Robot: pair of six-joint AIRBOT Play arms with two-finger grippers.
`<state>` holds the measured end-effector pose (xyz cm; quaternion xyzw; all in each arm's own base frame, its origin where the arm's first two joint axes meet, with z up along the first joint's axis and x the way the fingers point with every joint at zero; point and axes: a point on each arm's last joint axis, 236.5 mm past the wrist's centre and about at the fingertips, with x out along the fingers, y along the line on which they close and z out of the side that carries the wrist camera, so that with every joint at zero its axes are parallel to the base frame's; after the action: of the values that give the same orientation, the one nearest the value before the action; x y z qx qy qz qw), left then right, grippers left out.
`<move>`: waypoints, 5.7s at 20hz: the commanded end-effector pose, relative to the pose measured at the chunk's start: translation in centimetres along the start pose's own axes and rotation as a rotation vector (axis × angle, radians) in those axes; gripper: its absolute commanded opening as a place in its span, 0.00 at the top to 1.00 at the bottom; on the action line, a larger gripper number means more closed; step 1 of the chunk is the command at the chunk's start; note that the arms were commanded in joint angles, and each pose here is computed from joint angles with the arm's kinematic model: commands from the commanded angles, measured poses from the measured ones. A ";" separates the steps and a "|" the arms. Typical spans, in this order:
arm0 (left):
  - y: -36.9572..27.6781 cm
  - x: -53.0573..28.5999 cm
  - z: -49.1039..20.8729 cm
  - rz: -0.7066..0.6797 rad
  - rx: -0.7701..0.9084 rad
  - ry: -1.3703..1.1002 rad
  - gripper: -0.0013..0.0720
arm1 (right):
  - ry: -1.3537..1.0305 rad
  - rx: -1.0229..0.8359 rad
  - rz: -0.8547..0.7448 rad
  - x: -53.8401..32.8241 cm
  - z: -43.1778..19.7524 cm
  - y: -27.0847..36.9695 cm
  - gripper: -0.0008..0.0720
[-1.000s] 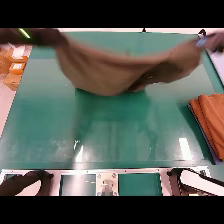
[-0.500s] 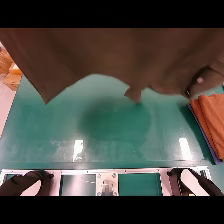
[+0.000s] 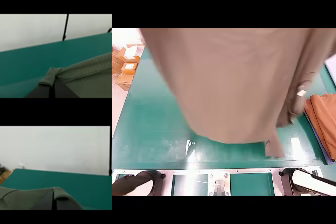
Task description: Fold the shirts.
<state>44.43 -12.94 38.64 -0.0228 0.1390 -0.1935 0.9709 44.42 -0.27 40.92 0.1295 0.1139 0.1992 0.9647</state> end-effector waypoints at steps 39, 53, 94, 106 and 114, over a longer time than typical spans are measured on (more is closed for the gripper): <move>4.0 2.6 -48.1 -0.079 -0.776 1.107 0.34 | 0.902 0.862 -0.523 -8.7 -50.0 -13.2 0.54; 4.0 4.3 -49.5 -0.061 -0.835 0.988 0.94 | 0.882 0.915 -0.461 -4.6 -52.1 -12.2 0.40; 5.7 0.5 -15.4 -0.048 -0.280 0.274 0.94 | 0.026 0.230 -0.197 -0.7 -14.8 -6.1 0.96; 14.3 19.1 -33.2 -0.016 -0.636 0.441 0.95 | 0.354 0.648 -0.204 16.5 -33.7 -20.2 0.96; 13.9 18.4 -31.0 -0.075 -0.591 0.486 0.94 | 0.409 0.611 -0.108 13.7 -30.3 -19.8 0.97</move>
<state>58.31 -6.55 3.16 -0.2697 0.3862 -0.1641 0.8667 57.13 -5.91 4.06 0.3701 0.3386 0.1027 0.8590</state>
